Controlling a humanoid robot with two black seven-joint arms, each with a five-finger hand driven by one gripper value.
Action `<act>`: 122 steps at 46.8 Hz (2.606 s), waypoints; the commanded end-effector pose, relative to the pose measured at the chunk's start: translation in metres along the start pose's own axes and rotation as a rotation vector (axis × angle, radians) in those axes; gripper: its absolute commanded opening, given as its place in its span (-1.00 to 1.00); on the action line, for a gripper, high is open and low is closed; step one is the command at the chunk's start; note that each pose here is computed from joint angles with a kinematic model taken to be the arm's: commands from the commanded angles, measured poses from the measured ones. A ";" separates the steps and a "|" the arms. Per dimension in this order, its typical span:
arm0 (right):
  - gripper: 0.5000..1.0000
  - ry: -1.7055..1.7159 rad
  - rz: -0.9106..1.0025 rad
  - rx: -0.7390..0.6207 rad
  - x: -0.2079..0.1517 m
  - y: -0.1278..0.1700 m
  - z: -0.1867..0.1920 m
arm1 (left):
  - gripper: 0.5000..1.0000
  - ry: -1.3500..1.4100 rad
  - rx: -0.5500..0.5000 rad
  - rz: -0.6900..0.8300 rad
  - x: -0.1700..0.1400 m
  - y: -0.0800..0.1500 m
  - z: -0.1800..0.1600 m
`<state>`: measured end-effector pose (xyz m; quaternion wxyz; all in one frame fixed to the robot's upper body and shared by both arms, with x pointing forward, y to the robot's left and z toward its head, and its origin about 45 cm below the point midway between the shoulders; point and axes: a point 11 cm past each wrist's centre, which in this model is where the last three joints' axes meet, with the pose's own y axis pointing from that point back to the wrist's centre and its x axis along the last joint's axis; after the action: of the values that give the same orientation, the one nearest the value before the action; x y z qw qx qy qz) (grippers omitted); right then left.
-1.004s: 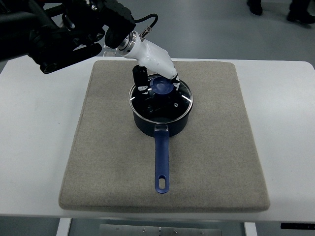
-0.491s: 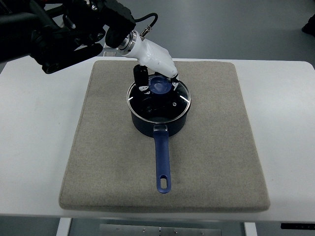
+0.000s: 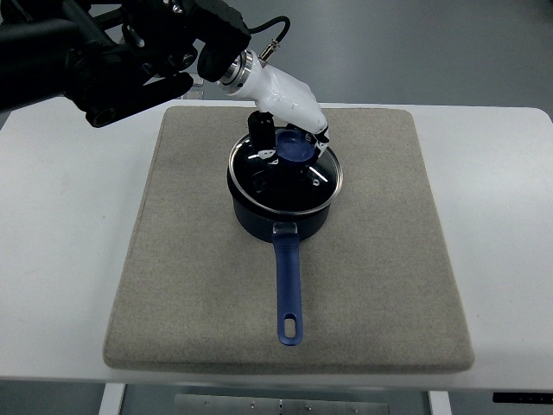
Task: Open pot lid and place left with left hand
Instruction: 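Lift the glass lid off the saucepan with the left hand, then carry the lid beside the pot and lower it onto the mat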
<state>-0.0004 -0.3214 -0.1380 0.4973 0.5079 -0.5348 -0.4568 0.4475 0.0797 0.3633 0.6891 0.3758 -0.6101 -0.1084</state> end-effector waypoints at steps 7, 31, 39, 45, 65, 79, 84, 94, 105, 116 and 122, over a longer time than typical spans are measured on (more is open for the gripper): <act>0.67 -0.001 0.000 0.000 0.000 0.000 0.000 | -1.00 0.000 0.002 0.002 0.001 0.001 0.000; 0.67 -0.001 0.000 -0.001 0.000 0.000 0.001 | -1.00 0.010 0.031 0.076 0.020 0.021 -0.010; 0.67 0.000 0.000 0.000 0.000 0.000 0.000 | -1.00 0.044 0.093 0.104 0.014 0.047 -0.032; 0.67 -0.001 0.000 -0.001 0.000 0.000 0.001 | -1.00 0.094 0.153 0.134 0.006 0.074 -0.054; 0.67 -0.001 0.000 0.000 0.000 0.000 0.000 | -1.00 0.192 0.302 0.188 -0.028 0.137 -0.097; 0.67 -0.001 0.000 -0.001 0.000 0.000 0.001 | -1.00 0.268 0.419 0.225 -0.064 0.195 -0.121; 0.67 0.000 0.000 0.000 0.000 0.000 0.000 | -1.00 0.286 0.427 0.238 -0.073 0.198 -0.123; 0.67 -0.001 0.000 -0.001 0.000 0.000 0.001 | -1.00 0.331 0.440 0.209 -0.101 0.192 -0.128; 0.67 0.001 0.000 0.000 0.000 0.000 0.000 | -1.00 0.346 0.428 0.172 -0.135 0.173 -0.126; 0.67 0.000 0.000 0.000 0.000 0.000 0.000 | -1.00 0.357 0.420 0.159 -0.159 0.162 -0.123; 0.67 -0.001 0.000 -0.001 0.000 0.000 0.001 | -1.00 0.366 0.384 0.142 -0.165 0.142 -0.117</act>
<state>-0.0003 -0.3214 -0.1380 0.4975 0.5081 -0.5346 -0.4566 0.4732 0.3332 0.3429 0.7033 0.4741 -0.5116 0.1376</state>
